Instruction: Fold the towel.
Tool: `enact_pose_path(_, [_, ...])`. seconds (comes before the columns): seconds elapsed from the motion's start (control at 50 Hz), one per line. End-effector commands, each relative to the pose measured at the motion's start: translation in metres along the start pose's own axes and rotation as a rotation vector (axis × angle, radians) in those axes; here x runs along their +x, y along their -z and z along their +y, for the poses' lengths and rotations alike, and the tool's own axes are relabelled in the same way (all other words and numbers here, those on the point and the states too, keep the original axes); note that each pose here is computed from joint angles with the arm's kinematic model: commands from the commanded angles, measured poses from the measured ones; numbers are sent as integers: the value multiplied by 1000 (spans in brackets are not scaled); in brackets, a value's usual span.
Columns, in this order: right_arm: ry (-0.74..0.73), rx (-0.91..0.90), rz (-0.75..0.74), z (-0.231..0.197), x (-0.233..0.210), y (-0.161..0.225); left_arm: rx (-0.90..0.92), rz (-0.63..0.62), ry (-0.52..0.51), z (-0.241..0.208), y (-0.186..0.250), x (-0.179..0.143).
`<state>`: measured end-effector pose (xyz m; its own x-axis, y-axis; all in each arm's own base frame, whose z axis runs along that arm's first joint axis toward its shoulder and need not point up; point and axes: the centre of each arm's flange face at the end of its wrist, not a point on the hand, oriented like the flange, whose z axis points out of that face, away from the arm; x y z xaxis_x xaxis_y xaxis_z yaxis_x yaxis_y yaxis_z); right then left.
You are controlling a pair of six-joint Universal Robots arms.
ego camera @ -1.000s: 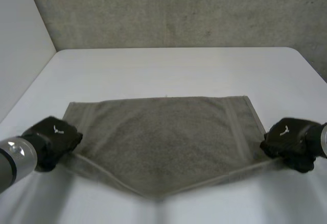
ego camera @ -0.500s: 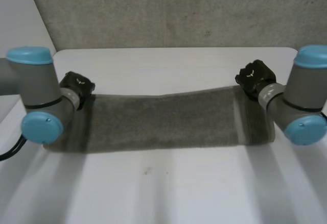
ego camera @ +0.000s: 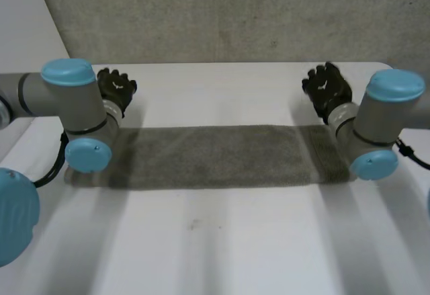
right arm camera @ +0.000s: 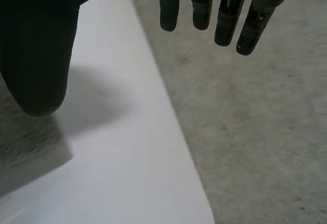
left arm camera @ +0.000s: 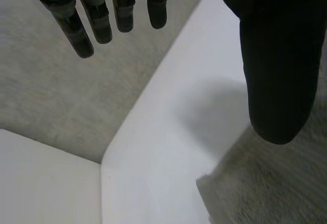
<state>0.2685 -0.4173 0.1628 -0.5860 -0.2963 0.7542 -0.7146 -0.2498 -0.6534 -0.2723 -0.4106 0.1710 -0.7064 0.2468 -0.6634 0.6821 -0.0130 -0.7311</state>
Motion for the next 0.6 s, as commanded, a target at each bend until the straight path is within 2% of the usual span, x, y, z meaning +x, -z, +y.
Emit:
enact_pose_path(0.02, [-195, 58, 28, -39, 43, 36, 27, -7, 143, -25, 32, -19])
enact_pose_path(0.1, [-250, 57, -36, -46, 44, 56, 28, 1, 206, -29, 49, -26])
enact_pose_path(0.14, [-291, -2, -95, -37, 49, 73, 50, 28, 281, -34, 64, -30])
enact_pose_path(0.2, [-330, -95, -155, -24, 49, 88, 61, 53, 325, -36, 72, -30])
enact_pose_path(0.3, [-371, -222, -243, -6, 38, 104, 95, 161, 499, -37, 99, -31])
enact_pose_path(0.32, [-371, -222, -243, -6, 38, 104, 95, 161, 499, -37, 99, -31])
enact_pose_path(0.36, [-394, -269, -263, 9, 33, 110, 114, 198, 571, -36, 110, -31])
enact_pose_path(0.42, [-408, -268, -284, 21, 27, 111, 139, 203, 627, -31, 117, -34])
enact_pose_path(0.6, [-418, -276, -312, 50, 4, 106, 246, 167, 649, -27, 134, -34])
